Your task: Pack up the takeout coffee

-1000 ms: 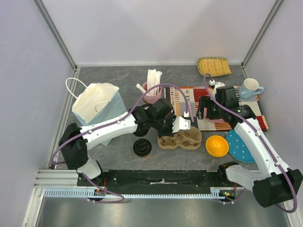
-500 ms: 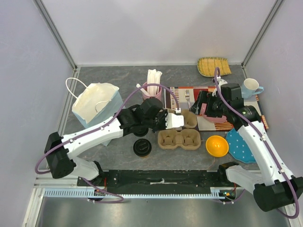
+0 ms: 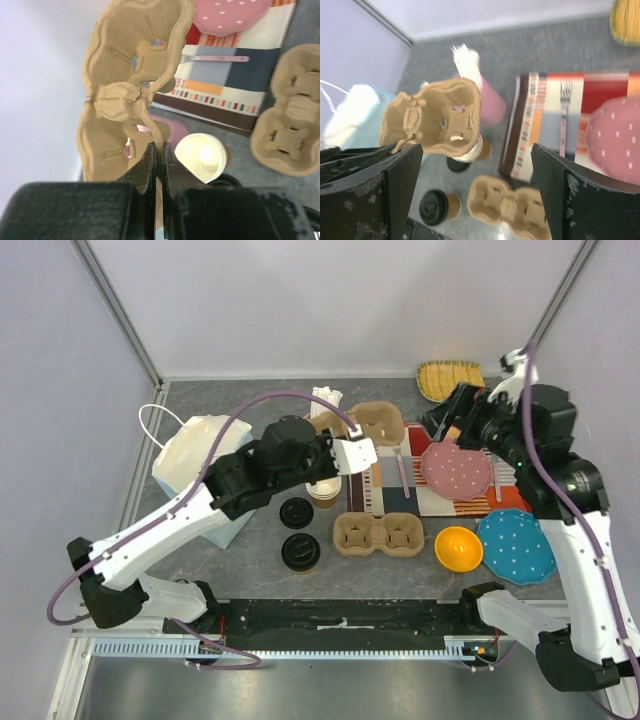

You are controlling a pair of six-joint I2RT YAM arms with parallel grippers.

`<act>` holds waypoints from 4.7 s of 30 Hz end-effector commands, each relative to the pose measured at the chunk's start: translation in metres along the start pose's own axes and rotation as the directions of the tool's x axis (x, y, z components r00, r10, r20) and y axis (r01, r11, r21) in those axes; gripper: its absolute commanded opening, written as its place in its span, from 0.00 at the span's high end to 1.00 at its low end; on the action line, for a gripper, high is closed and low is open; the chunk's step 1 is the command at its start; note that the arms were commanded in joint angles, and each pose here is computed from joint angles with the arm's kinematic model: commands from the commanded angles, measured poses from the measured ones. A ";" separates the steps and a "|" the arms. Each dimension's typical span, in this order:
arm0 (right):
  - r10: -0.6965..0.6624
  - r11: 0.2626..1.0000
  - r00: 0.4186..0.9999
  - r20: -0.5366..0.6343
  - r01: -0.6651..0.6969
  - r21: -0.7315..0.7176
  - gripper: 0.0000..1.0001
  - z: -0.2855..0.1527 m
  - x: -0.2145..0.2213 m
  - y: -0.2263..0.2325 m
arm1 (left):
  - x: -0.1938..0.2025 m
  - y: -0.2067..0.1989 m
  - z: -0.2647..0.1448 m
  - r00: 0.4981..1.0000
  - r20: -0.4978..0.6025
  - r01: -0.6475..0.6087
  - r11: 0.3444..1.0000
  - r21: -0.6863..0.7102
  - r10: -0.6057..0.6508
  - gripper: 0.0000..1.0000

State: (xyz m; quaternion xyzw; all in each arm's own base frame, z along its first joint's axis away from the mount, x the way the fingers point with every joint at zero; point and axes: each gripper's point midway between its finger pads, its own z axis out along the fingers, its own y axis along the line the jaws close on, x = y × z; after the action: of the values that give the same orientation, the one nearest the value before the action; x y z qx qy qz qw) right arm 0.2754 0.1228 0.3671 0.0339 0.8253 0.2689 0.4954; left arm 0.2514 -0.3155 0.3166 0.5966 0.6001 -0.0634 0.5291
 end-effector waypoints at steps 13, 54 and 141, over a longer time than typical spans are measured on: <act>-0.009 0.992 0.993 0.119 0.024 -0.123 0.02 0.011 -0.049 0.033 | 0.038 0.162 -0.170 0.969 -0.111 0.129 0.834 -0.536 -0.222 0.98; -0.016 0.993 0.999 0.049 0.022 -0.116 0.02 0.019 -0.021 0.021 | 0.188 0.068 -0.204 0.739 -0.307 0.432 0.772 -0.467 -0.599 0.98; -0.043 0.994 0.998 0.053 0.048 -0.095 0.02 0.010 -0.013 0.015 | 0.239 0.014 -0.116 0.810 -0.414 0.436 0.899 -0.045 -0.414 0.98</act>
State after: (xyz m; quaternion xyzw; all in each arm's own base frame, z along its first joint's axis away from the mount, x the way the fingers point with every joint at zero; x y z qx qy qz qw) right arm 0.2917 0.1403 0.3649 0.0008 0.8131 0.3000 0.4989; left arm 0.2588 -0.0763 0.2119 0.4386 0.8305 -0.0821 0.3334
